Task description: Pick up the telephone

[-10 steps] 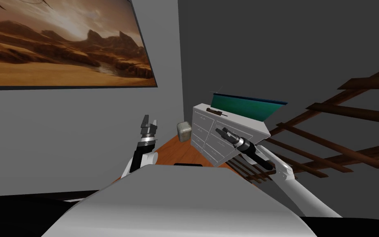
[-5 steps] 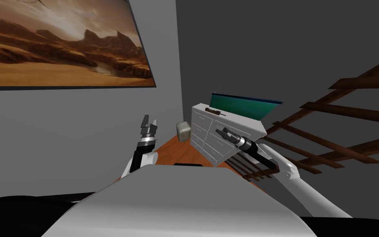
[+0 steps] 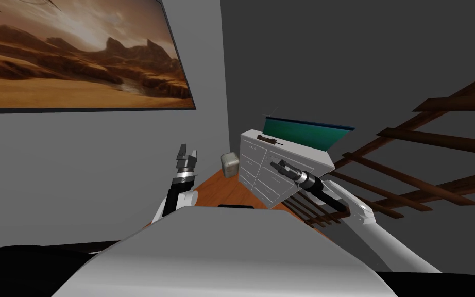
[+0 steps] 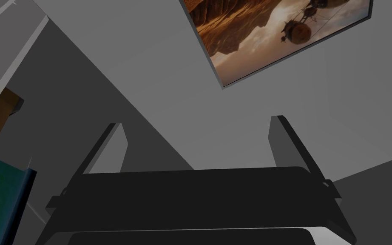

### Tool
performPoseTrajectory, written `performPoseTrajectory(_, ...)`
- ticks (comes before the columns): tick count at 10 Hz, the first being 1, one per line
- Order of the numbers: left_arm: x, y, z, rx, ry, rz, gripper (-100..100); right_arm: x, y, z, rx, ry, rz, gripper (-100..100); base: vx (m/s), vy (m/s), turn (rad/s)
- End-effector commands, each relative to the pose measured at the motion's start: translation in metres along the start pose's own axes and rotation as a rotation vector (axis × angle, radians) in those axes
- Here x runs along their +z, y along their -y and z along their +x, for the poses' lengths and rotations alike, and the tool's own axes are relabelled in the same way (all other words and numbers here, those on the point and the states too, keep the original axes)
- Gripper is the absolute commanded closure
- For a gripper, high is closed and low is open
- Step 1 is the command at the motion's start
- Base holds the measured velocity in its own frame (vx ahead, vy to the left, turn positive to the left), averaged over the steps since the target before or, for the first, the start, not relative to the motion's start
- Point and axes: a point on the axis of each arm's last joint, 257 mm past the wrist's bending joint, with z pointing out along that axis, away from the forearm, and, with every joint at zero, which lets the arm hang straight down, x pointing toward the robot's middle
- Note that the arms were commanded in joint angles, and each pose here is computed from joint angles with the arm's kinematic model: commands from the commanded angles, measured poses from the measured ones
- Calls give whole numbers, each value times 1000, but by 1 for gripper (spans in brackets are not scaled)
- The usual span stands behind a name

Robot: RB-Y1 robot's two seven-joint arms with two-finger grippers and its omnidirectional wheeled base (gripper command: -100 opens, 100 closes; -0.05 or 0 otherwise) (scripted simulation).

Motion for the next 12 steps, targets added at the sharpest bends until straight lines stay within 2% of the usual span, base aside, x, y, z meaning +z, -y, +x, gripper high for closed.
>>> performPoseTrajectory(1,0,0,0,0,0,0,0,-2,2,-3,-25,-33,1,-100,29,20,10)
performPoseTrajectory(8,0,0,0,0,0,0,0,-11,16,-32,-204,-227,9,-100,96,58,17)
performPoseTrajectory(9,0,0,0,0,0,0,0,-11,16,-32,-209,-239,8,-100,102,32,9)
performPoseTrajectory(11,0,0,0,0,0,0,0,-12,20,-44,-277,-306,11,-100,98,40,22)
performPoseTrajectory(12,0,0,0,0,0,0,0,-12,20,-44,-282,-318,9,-100,89,37,12)
